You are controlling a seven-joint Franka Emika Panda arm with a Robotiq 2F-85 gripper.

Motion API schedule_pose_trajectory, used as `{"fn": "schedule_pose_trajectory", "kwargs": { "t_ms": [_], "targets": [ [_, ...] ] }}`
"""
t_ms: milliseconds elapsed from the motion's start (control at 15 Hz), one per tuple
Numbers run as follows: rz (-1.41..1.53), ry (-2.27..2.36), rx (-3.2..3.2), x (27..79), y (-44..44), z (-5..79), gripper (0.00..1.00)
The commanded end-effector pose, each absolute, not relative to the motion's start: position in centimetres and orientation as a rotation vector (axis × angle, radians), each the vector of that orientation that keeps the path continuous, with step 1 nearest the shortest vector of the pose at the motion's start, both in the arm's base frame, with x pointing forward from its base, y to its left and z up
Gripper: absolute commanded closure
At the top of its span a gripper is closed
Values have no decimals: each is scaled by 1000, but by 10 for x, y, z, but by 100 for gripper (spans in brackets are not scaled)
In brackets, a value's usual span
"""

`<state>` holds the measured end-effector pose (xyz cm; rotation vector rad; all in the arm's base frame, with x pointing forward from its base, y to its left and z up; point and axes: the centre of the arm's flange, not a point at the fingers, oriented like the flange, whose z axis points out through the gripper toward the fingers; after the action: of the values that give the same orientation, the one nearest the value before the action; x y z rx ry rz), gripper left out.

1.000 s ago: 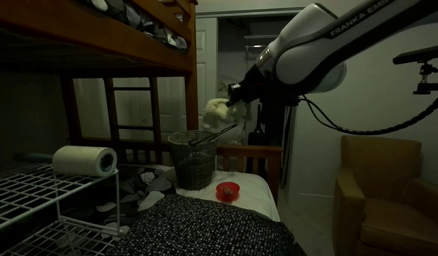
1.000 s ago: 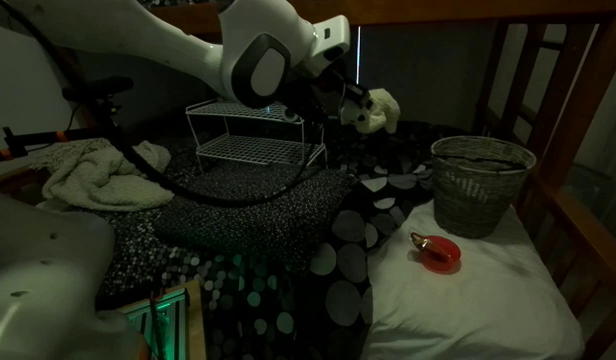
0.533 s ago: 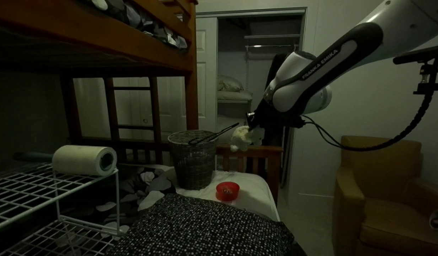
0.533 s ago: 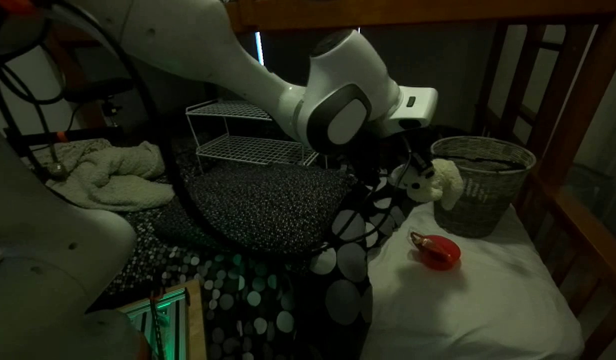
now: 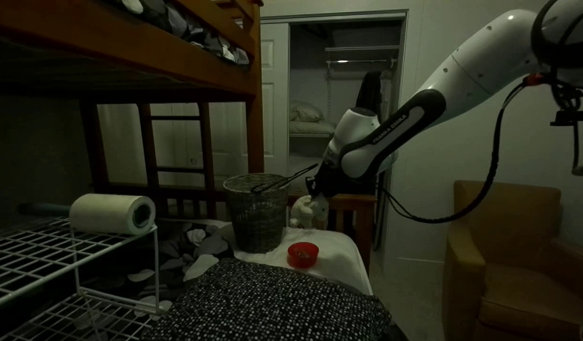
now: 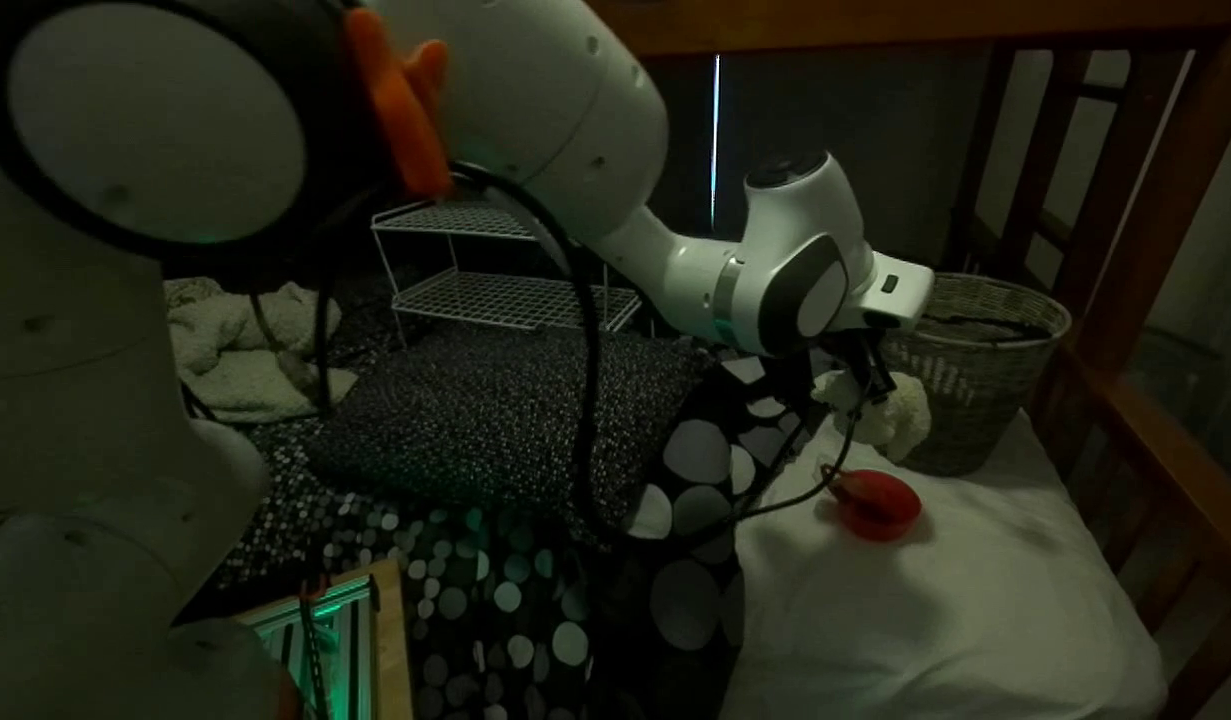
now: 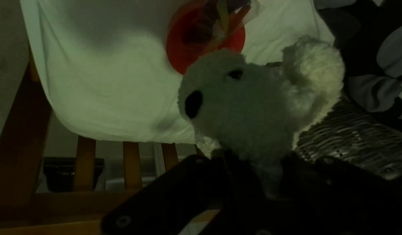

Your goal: Put the white bear in the orange bowl

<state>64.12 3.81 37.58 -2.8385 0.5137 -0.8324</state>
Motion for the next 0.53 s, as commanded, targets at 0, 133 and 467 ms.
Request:
{"fn": "schedule_pose_trajectory", "kwargs": {
  "t_ms": [0, 133, 467],
  "targets": [
    [-718, 558, -2839, 688, 56, 321, 96],
    [-672, 568, -2829, 700, 67, 291, 96],
    [-688, 657, -2838, 733, 50, 244, 96]
  ]
}}
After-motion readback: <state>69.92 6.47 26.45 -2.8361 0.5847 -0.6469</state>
